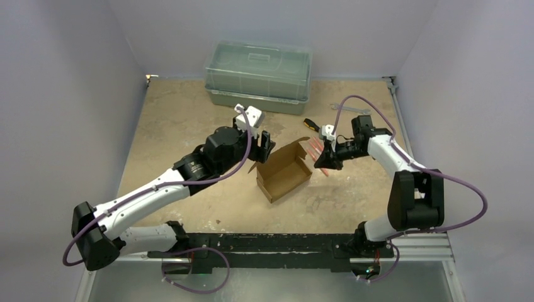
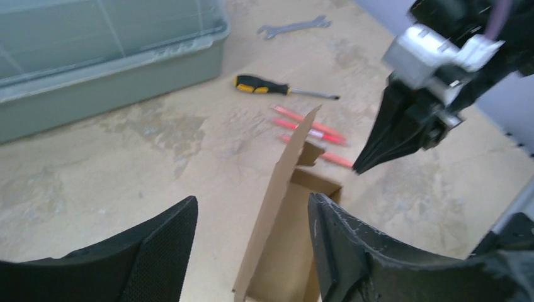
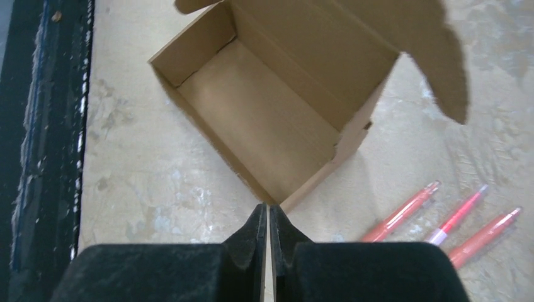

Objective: Fold the paper box

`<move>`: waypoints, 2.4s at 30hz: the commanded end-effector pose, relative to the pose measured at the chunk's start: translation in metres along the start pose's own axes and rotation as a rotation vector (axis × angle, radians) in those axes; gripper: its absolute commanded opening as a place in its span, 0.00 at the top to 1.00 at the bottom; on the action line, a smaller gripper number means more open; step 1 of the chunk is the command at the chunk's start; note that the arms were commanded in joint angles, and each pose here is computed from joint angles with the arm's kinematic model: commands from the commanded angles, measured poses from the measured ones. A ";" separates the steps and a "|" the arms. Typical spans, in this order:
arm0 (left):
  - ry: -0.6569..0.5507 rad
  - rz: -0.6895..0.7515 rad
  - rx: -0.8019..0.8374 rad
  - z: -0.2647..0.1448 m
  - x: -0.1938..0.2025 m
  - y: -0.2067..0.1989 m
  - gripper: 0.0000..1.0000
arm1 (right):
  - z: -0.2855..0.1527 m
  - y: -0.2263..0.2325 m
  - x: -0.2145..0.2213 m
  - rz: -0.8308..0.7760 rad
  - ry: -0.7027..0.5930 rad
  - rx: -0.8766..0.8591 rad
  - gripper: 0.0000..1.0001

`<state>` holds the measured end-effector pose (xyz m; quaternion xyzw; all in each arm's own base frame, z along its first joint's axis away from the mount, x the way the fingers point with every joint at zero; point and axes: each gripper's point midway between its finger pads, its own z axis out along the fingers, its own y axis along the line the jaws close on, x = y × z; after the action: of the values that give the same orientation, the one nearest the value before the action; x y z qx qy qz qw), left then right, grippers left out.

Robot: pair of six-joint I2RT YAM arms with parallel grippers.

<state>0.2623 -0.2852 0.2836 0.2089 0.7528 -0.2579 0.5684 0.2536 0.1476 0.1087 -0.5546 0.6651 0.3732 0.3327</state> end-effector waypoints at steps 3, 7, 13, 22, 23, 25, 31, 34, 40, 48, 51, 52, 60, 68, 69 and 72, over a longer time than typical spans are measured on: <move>-0.004 -0.027 -0.214 -0.006 0.000 0.041 0.44 | -0.012 -0.037 -0.027 0.053 -0.091 0.238 0.96; -0.032 -0.045 -0.252 -0.032 0.004 0.055 0.39 | -0.019 -0.053 -0.036 0.089 -0.137 0.357 0.95; -0.111 -0.168 -0.136 -0.066 0.054 0.051 0.33 | -0.017 -0.065 -0.038 0.150 -0.168 0.392 0.94; -0.205 -0.220 -0.142 -0.062 0.040 0.052 0.12 | 0.003 -0.067 -0.045 0.184 -0.192 0.340 0.93; -0.176 -0.206 -0.146 -0.055 0.036 0.050 0.17 | 0.005 -0.067 -0.044 0.188 -0.189 0.337 0.93; -0.102 -0.176 -0.176 -0.048 0.043 0.052 0.33 | 0.006 -0.068 -0.044 0.193 -0.187 0.337 0.93; -0.245 -0.237 -0.151 -0.079 0.028 0.056 0.04 | 0.013 -0.066 -0.046 0.187 -0.188 0.309 0.93; -0.256 -0.274 -0.166 -0.080 0.028 0.059 0.01 | 0.021 -0.063 -0.047 0.176 -0.171 0.282 0.93; -0.131 -0.312 -0.241 -0.043 0.048 0.063 0.01 | 0.020 -0.059 -0.049 0.161 -0.168 0.278 0.92; -0.122 -0.557 -0.164 -0.005 0.057 0.115 0.03 | 0.017 -0.053 -0.051 0.140 -0.165 0.271 0.89; -0.204 -0.708 -0.010 -0.007 0.054 0.131 0.04 | 0.016 -0.052 -0.051 0.136 -0.163 0.272 0.88; -0.218 -0.739 0.045 -0.007 0.055 0.128 0.05 | 0.016 -0.051 -0.050 0.137 -0.162 0.270 0.88; -0.223 -0.791 0.245 -0.003 0.066 0.105 0.07 | 0.019 -0.051 -0.047 0.143 -0.156 0.258 0.88; -0.187 -0.805 0.342 -0.001 0.075 0.093 0.31 | 0.019 -0.052 -0.045 0.148 -0.146 0.259 0.88; -0.174 -0.811 0.343 0.001 0.079 0.092 0.34 | 0.019 -0.052 -0.045 0.148 -0.146 0.260 0.88; -0.139 -0.819 0.324 0.005 0.090 0.095 0.47 | 0.019 -0.051 -0.046 0.147 -0.148 0.260 0.88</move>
<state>0.3067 -0.2077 0.1771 -0.0658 0.6938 -0.5740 0.4299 0.3068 0.1794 0.1183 -0.4180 0.7315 0.3529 0.4069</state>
